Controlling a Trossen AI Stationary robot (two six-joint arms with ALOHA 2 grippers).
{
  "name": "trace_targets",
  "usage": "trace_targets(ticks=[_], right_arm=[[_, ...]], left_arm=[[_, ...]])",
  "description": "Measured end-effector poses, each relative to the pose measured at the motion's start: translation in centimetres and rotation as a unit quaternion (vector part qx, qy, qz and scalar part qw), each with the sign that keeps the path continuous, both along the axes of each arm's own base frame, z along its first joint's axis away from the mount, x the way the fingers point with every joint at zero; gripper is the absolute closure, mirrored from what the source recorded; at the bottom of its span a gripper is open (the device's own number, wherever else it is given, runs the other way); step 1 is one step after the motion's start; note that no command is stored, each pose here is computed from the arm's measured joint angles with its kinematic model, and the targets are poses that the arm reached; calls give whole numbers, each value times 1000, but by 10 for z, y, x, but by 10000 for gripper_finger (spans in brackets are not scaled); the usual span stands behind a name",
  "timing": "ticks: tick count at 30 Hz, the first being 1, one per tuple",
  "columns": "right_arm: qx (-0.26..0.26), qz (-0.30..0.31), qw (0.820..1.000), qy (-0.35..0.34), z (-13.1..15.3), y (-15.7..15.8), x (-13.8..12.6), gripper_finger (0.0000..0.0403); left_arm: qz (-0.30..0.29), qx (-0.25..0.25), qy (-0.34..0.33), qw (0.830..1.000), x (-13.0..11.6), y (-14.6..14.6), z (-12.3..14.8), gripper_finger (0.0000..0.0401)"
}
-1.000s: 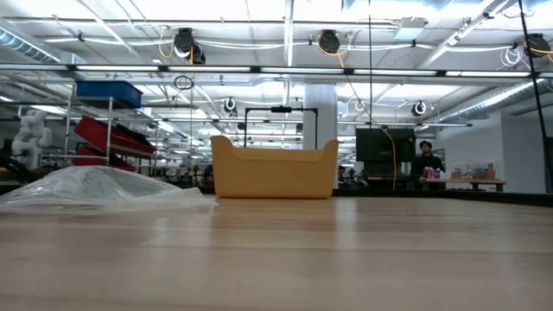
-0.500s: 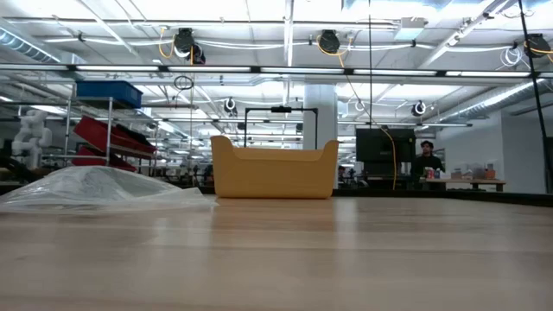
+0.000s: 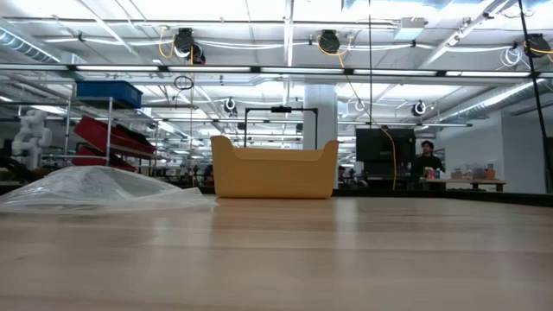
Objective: Roll bandage
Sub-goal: Roll the red bandage
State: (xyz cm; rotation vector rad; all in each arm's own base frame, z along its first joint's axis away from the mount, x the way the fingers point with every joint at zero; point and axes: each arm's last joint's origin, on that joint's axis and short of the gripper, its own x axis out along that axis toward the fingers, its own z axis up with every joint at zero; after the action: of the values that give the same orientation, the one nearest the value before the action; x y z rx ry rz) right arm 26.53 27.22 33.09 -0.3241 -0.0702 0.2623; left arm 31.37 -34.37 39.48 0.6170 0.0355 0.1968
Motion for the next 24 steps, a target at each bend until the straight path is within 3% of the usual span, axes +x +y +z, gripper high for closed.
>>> trace_targets(ticks=[7, 17, 24], right_arm=[[-12, -4, 1000, -5, 0, -2, 2, 394], [-38, -23, 999, -18, 2, -9, 9, 402], [-78, -71, 994, -38, 7, -13, 8, 402]], left_arm=[[-1, -2, 0, 1000, 0, 0, 0, 379], [-46, -19, -5, 999, 0, -3, 0, 379], [-56, -32, -4, 998, 1, -3, -1, 379]])
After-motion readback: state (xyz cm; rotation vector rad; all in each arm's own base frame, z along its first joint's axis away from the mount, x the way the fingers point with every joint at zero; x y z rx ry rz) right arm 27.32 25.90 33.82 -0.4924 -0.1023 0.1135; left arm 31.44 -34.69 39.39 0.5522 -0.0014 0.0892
